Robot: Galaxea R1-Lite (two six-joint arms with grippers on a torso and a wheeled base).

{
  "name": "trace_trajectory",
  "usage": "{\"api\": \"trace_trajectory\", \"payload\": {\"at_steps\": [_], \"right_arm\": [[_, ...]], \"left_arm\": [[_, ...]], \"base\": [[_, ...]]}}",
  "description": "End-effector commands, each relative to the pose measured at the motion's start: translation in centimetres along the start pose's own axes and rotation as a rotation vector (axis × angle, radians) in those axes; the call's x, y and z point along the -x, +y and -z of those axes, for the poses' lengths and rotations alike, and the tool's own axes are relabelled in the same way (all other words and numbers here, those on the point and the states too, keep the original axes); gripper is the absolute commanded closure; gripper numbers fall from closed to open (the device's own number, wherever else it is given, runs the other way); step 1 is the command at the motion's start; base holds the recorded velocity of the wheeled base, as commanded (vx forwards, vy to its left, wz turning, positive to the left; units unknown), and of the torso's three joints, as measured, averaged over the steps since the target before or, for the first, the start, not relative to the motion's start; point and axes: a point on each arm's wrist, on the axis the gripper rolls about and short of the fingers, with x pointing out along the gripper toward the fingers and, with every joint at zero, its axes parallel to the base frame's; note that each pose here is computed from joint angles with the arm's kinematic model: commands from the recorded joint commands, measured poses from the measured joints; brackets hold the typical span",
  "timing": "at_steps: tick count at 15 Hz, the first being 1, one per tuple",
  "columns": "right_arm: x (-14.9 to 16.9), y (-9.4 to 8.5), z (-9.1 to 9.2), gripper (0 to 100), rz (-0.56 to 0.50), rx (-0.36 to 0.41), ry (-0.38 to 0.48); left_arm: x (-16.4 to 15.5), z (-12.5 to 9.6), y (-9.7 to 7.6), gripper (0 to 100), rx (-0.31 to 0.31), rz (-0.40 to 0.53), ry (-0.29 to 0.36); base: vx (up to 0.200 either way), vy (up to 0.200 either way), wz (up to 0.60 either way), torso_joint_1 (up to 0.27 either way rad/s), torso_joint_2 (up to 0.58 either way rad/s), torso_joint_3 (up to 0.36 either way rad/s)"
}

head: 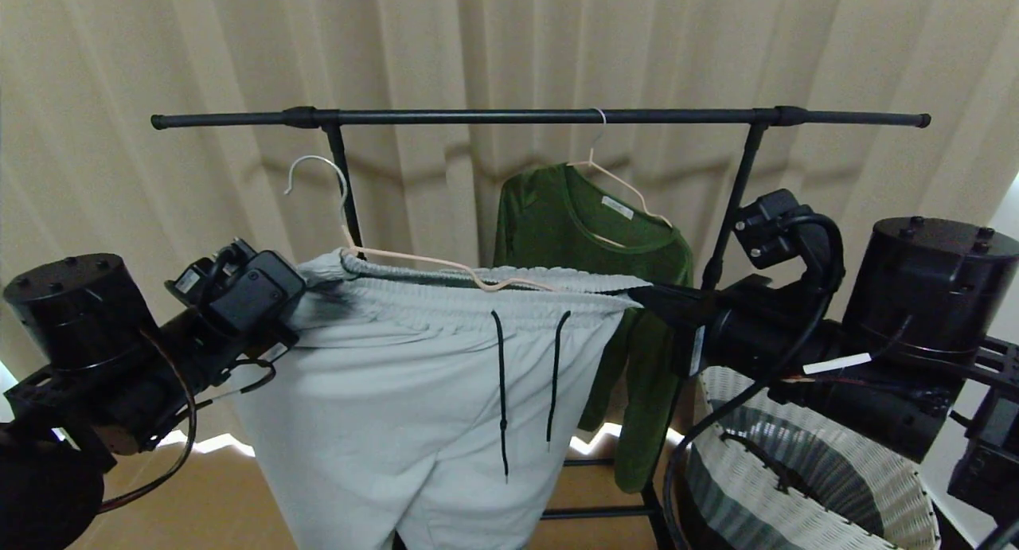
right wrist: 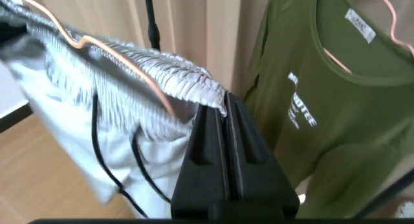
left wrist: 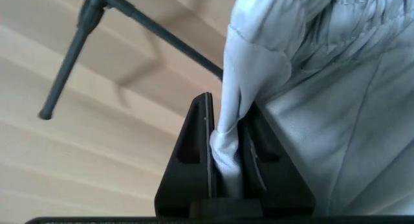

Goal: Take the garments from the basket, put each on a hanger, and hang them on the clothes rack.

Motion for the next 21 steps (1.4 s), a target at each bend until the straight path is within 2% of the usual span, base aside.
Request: {"api": "trace_trajectory", "payload": {"at_steps": [1, 3, 6, 7, 8, 11, 12, 16, 18, 21], "right_arm": [[1.9, 0.7, -1.8, 100, -0.030, -0.001, -0.045], [1.7, 1.0, -2.4, 100, -0.039, -0.001, -0.064], [0.7, 1.7, -2.2, 100, -0.058, 0.002, -0.051], [0.1, 2.4, -2.6, 100, -0.080, 0.004, -0.062], [0.2, 3.0, -2.6, 100, -0.105, 0.007, -0.061], [1.2, 3.9, -1.3, 100, -0.143, 0.018, -0.021], [1.6, 4.4, -0.4, 100, -0.167, 0.025, 0.008], [2.1, 6.3, 0.1, 100, -0.313, 0.036, 0.025], [1.2, 7.9, 1.3, 100, -0.369, 0.047, 0.066], [-0.3, 9.6, 2.7, 100, -0.413, 0.054, 0.044]], "left_arm": [[-0.1, 0.2, 0.6, 100, 0.001, -0.027, 0.010], [0.1, -0.1, 0.1, 100, 0.002, -0.004, -0.003], [0.4, -1.2, -0.5, 100, 0.001, 0.018, -0.044], [0.6, -1.5, -1.2, 100, 0.001, 0.045, -0.057], [0.5, -1.6, -1.1, 100, 0.003, 0.043, -0.060], [0.0, -1.4, 0.1, 100, 0.010, -0.017, -0.038], [-0.4, -1.3, 0.8, 100, 0.017, -0.061, -0.012], [-0.4, -1.4, 0.5, 100, 0.050, -0.074, 0.014], [-0.4, -1.6, 0.5, 100, 0.054, -0.073, 0.007], [-0.6, -1.5, 0.4, 100, 0.071, -0.078, 0.020]], "base": [[0.000, 0.000, 0.00, 0.000, 0.00, 0.000], [0.000, 0.000, 0.00, 0.000, 0.00, 0.000], [0.000, 0.000, 0.00, 0.000, 0.00, 0.000], [0.000, 0.000, 0.00, 0.000, 0.00, 0.000], [0.000, 0.000, 0.00, 0.000, 0.00, 0.000], [0.000, 0.000, 0.00, 0.000, 0.00, 0.000], [0.000, 0.000, 0.00, 0.000, 0.00, 0.000], [0.000, 0.000, 0.00, 0.000, 0.00, 0.000], [0.000, 0.000, 0.00, 0.000, 0.00, 0.000], [0.000, 0.000, 0.00, 0.000, 0.00, 0.000]]}}
